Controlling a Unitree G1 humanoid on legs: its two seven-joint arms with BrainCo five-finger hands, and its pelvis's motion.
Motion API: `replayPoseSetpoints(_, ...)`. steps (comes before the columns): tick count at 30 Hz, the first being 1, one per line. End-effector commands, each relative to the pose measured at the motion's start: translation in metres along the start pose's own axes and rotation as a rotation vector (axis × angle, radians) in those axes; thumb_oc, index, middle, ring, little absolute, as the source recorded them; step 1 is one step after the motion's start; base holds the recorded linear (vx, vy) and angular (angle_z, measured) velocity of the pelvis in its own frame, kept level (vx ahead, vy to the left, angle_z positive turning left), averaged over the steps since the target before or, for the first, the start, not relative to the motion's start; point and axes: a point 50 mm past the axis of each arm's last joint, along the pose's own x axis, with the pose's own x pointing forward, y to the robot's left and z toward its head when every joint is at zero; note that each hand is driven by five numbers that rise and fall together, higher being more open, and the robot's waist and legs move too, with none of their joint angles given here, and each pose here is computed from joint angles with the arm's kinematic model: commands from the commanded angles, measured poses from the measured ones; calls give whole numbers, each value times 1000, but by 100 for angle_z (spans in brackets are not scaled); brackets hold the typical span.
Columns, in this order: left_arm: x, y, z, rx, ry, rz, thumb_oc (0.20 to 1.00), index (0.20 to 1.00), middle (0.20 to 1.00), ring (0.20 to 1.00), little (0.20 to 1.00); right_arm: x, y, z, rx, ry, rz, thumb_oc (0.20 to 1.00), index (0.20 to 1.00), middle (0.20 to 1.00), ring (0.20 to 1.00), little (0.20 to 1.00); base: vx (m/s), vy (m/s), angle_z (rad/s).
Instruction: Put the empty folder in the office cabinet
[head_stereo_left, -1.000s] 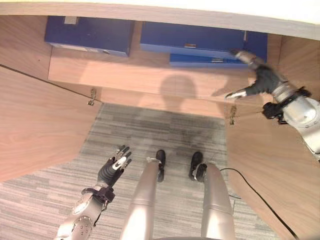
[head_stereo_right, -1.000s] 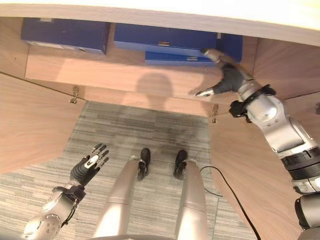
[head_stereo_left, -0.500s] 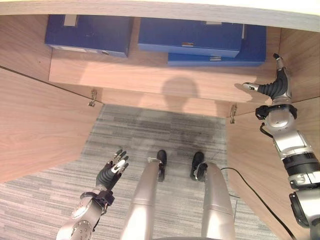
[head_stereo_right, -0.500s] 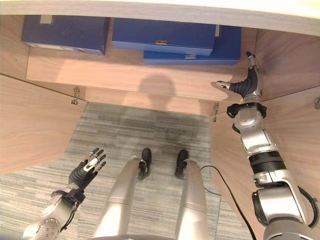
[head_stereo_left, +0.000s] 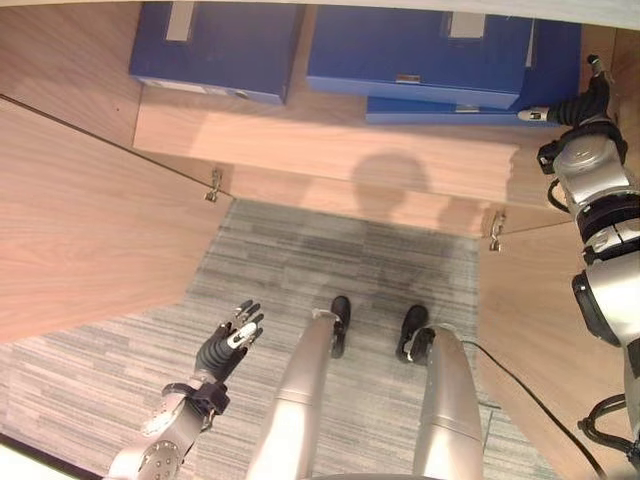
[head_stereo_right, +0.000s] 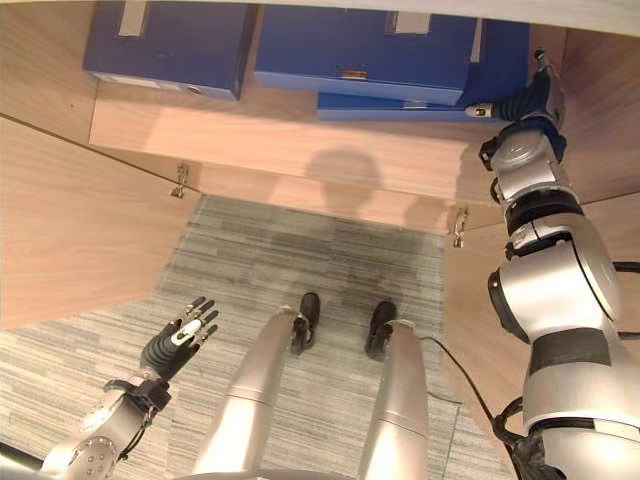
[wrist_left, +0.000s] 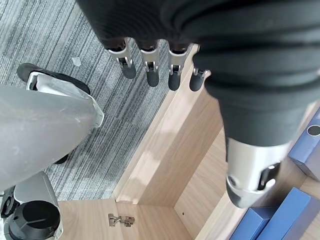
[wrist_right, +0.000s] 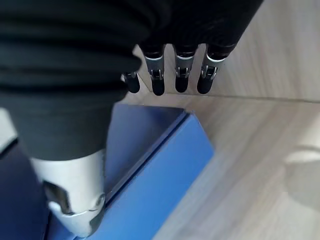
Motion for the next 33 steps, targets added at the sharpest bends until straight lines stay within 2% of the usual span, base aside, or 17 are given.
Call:
replayPoseSetpoints(1,-5,-4,11,14,-30,-49,1000,1000,1000,1000,1000,11,-46,4,20,-10,-105,1000,1000,1000,1000,1000,0,0,0)
replayPoseSetpoints(4,-4,-4,11,14,-25,-51,1000,1000,1000,1000,1000,11,-42,6,0,-14,-82,1000,1000,1000,1000,1000,0,0,0)
replayPoseSetpoints(10,-2,-4,5,-4,-13,-46,1000,1000,1000,1000,1000,4,-11,6,48,-18,8,1000,1000,1000,1000,1000,0,0,0)
replayPoseSetpoints(17,1,-5,4,-8,-23,-41,1000,1000,1000,1000,1000,-13,40,10,159,-40,154,1000,1000,1000,1000,1000,0,0,0)
replayPoseSetpoints(18,3,-4,5,-8,-32,-36,1000,1000,1000,1000,1000,-20,55,19,197,-73,211,1000,1000,1000,1000,1000,0,0,0)
replayPoseSetpoints(22,4,-5,7,-8,-40,-36,1000,1000,1000,1000,1000,-27,67,28,252,-100,256,1000,1000,1000,1000,1000,0,0,0)
replayPoseSetpoints(24,6,-5,7,-12,-40,-39,1000,1000,1000,1000,1000,-32,78,38,352,-107,306,1000,1000,1000,1000,1000,0,0,0)
replayPoseSetpoints(33,9,-7,7,-14,-39,-43,1000,1000,1000,1000,1000,-38,84,52,547,-114,339,1000,1000,1000,1000,1000,0,0,0)
